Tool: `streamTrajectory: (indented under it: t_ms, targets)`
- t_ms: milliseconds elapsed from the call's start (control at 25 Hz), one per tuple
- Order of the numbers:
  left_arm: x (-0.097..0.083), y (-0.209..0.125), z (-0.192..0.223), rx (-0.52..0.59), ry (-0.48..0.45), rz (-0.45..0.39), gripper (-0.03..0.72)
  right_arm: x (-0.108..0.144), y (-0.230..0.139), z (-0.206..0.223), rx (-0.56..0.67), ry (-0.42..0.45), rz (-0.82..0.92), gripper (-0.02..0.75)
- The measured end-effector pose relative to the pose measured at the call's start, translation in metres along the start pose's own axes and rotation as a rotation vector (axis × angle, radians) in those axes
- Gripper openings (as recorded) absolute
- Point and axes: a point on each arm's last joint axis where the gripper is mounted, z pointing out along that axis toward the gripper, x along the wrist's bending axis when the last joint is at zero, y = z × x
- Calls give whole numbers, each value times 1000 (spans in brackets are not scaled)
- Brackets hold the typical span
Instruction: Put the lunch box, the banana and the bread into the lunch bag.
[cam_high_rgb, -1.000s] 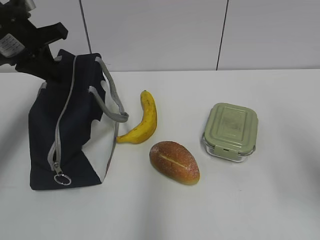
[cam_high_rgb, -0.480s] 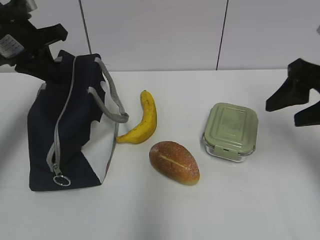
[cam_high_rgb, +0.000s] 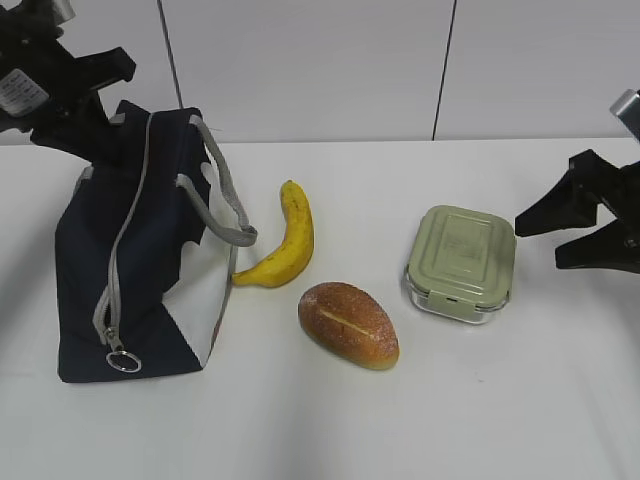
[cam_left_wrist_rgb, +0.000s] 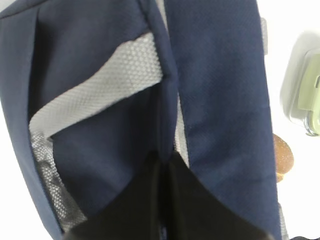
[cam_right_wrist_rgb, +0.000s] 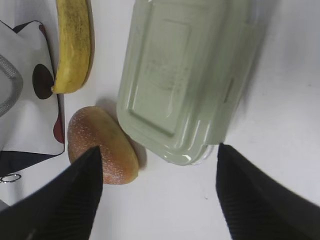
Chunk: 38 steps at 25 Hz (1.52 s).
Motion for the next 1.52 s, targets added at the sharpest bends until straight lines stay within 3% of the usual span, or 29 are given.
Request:
streamTrajectory:
  t_ms: [280,440,800,1040,1520]
  targets:
    - [0,0,0,-1,-2,-1,-1,-37,1,19,28,65,32,569]
    - [0,0,0,-1,-2,-1,-1,-46,4,34,10,133,37,603]
    - [0,0,0,-1,-5,-2,-1,-62,20,54,-5,188,25,605]
    - [0,0,0,-2,-5,-2,-1,-70,17,68,11,258,36,592]
    - [0,0,0,-2,-5,-2,-1,-76,16,78,-2,286,48,519]
